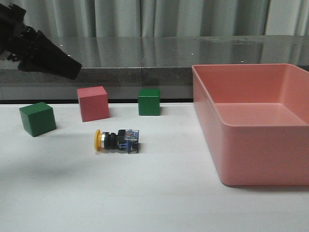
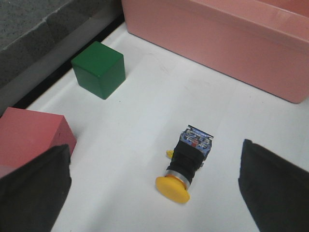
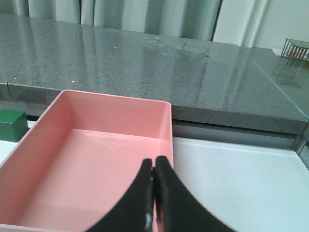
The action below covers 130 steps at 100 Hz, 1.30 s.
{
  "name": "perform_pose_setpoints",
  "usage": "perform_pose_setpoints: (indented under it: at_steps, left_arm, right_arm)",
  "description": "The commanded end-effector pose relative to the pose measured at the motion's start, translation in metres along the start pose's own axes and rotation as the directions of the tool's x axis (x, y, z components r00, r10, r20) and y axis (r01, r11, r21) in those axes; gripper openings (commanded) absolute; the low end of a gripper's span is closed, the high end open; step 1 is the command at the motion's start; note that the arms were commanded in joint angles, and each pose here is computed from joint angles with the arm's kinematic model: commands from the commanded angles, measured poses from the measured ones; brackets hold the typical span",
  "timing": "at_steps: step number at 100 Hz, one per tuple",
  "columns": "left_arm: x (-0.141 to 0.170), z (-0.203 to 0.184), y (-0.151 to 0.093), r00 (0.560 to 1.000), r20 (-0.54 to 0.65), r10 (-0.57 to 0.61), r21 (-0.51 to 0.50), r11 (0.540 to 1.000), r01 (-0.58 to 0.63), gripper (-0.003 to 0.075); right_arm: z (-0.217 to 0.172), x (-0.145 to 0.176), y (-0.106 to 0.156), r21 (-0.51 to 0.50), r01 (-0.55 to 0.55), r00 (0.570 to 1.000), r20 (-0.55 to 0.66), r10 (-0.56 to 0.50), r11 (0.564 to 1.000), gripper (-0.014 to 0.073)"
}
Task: Place and stand button with both arms
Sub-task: 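Lower the left gripper over the lying button and grasp its body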
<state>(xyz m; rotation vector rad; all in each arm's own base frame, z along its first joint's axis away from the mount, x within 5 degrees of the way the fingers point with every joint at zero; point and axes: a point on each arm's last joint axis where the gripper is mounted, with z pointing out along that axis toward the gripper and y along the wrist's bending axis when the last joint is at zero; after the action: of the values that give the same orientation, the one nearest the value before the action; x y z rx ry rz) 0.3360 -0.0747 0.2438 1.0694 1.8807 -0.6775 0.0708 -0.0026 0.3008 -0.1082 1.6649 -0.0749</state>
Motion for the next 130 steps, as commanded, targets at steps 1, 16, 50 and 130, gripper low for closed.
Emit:
perform_pose_setpoints:
  at_steps: [1,16,50,130]
  left_arm:
    - [-0.021,-0.009,-0.004,0.995,0.095,0.012,0.015,1.0,-0.014,0.0662]
    - [-0.014,-0.002,-0.002,0.984,0.096,0.15,0.041,0.987,-0.154,0.0662]
    - [0.013,0.03,0.008,0.954,0.224,0.199,0.139,0.962,-0.234,0.0662]
    - [0.065,0.085,0.015,0.938,0.243,0.248,0.179,0.939,-0.295,0.0662]
  right_arm:
    - [-0.002,-0.014,0.0,-0.011,0.018,0.996,0.082,-0.017,1.0,-0.0062]
    - [-0.002,-0.014,0.0,-0.011,0.018,0.996,0.082,-0.017,1.0,-0.0062]
    - [-0.002,-0.014,0.0,-0.011,0.018,0.996,0.082,-0.017,1.0,-0.0062]
    - [-0.002,-0.014,0.0,-0.011,0.018,0.996,0.082,-0.017,1.0,-0.0062]
